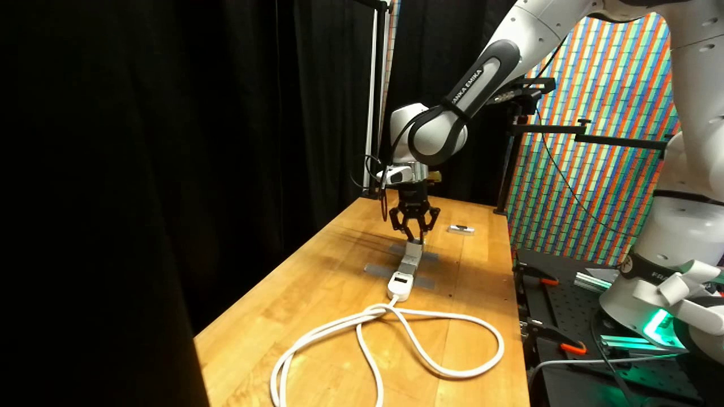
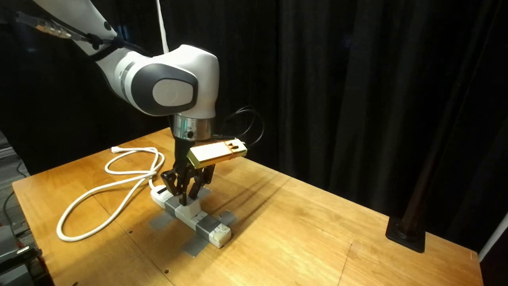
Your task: Pick up the charger head and put it on the adapter
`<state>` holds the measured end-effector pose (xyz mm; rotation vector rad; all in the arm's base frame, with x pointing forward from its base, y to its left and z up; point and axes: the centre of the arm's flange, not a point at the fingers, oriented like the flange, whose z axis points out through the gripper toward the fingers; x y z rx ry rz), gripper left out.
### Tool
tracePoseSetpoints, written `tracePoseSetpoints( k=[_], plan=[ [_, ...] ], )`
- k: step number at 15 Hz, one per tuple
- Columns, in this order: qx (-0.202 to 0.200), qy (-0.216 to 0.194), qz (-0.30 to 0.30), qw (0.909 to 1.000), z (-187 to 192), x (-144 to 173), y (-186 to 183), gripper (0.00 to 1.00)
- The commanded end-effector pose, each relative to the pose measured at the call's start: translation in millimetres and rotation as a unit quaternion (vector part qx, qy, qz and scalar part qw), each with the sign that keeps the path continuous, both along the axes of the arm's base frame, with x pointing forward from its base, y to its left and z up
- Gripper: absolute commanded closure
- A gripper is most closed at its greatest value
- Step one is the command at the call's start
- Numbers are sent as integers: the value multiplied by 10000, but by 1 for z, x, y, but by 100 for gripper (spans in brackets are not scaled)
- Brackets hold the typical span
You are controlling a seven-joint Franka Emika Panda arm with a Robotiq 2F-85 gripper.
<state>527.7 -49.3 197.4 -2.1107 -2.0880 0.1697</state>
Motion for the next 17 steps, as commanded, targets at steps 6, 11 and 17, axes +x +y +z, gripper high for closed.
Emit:
tracePoseSetpoints(
  k=[6, 11, 17],
  plan=[
    [-298, -418, -439, 9977, 57, -23, -8, 0],
    [-623, -647, -1641, 9823, 107, -38, -10, 0],
    [-685, -263, -2498, 9655, 108, -53, -24, 0]
  ],
)
